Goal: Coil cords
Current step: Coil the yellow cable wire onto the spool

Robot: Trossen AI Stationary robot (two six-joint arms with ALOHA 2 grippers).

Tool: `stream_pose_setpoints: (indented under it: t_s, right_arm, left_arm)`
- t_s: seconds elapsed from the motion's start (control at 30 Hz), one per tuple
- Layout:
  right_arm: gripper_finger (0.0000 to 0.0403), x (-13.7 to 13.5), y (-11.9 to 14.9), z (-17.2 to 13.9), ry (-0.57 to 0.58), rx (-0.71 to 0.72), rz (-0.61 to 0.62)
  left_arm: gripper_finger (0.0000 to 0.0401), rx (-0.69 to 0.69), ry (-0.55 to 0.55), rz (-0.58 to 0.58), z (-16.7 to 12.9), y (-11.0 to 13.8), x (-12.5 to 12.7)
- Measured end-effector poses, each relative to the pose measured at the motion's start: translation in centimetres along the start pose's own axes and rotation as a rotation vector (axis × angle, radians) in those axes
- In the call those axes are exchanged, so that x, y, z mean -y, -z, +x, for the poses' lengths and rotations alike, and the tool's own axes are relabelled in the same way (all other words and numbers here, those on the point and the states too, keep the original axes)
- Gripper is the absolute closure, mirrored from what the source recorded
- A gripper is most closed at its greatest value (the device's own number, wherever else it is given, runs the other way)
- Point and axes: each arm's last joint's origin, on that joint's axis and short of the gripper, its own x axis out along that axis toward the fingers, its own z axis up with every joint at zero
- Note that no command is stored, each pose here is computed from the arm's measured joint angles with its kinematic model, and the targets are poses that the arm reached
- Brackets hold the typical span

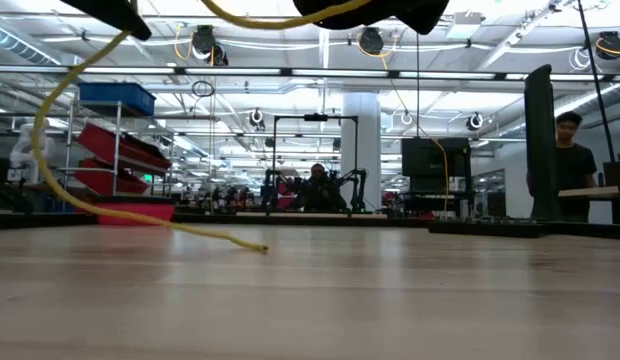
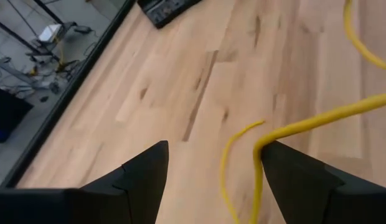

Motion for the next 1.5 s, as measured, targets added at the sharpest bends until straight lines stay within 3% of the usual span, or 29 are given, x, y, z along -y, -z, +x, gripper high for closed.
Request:
stream_pose_setpoints:
  t_s: [0.17, 0.33, 0.63, 0.8, 1.1, 1.3, 1.5]
  right_arm:
    - [0.0403, 0.0, -0.1, -0.2, -0.001, 0.004, 0.001]
    - [0.0403, 0.3, -0.4, -1.4, -0.005, 0.037, 0.02]
    - [0.0403, -0.2, -0.5, -2.7, 0.013, 0.081, 0.028]
    - [0.0403, -0.2, -0.5, -2.7, 0.011, 0.081, 0.023]
    - [0.0403, -0.2, -0.5, -2.7, 0.012, 0.081, 0.021]
    - [0.0403, -0.2, -0.5, -2.7, 0.012, 0.081, 0.021]
    - [0.0403, -0.2, -0.5, -2.7, 0.011, 0.082, 0.021]
  left_arm:
    - [0.014, -0.037, 0.002, 0.031, 0.2, 0.6, -0.1]
    - [0.014, -0.175, 0.112, 0.035, 0.5, 1.6, 0.2]
    - [0.014, -0.136, 0.092, -0.005, 0.4, 1.5, 0.4]
    - [0.014, 0.022, 0.086, 0.013, 0.4, 0.3, 1.1]
    - [0.0141, 0.323, 0.186, 0.036, -0.3, -3.6, 2.9]
    - [0.0141, 0.374, 0.251, -0.045, 0.1, -5.0, 2.8]
    - [0.0141, 0.372, 0.362, -0.05, 1.1, -5.4, 3.7]
